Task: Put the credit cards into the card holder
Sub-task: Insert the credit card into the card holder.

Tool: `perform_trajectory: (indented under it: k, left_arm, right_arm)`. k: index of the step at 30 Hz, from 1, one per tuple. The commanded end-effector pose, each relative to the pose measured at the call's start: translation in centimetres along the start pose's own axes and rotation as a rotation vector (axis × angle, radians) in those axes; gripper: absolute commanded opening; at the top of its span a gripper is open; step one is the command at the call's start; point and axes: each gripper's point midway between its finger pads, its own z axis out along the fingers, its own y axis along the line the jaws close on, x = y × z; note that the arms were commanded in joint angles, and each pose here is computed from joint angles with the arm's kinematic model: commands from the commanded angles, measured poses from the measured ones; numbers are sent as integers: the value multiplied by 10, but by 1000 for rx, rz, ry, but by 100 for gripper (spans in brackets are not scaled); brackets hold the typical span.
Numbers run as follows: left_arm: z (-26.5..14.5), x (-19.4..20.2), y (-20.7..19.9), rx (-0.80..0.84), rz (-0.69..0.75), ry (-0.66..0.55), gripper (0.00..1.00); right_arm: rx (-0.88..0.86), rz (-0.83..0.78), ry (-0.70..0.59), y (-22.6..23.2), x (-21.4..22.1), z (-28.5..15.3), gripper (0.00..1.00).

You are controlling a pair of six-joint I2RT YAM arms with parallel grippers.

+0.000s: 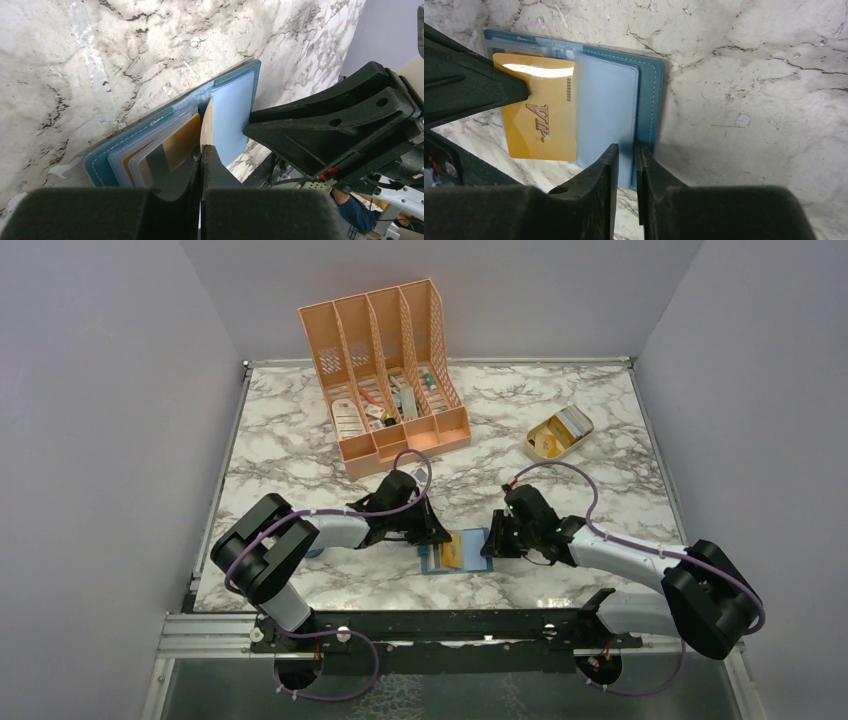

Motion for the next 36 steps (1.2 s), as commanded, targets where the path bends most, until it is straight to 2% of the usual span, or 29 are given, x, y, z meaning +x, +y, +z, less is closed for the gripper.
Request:
perform_trajectory:
  k: [1,24,27,32,36]
  left_arm:
    - [4,3,10,-19,30,-4,0]
    - [8,5,19,-46,53,-53,0]
    - [8,7,19,-45,57,-47,11]
    - [1,3,17,-84,88,-61,34]
    - [-5,-5,19,-151,133,-79,42]
  right_arm:
    - [13,3,14,-6,8,2,19]
    - [-35,15,12,5,5,1,19]
    - [-38,12,4,7,2,0,19]
    - [-36,9,5,7,2,0,19]
    - [-41,10,2,7,2,0,19]
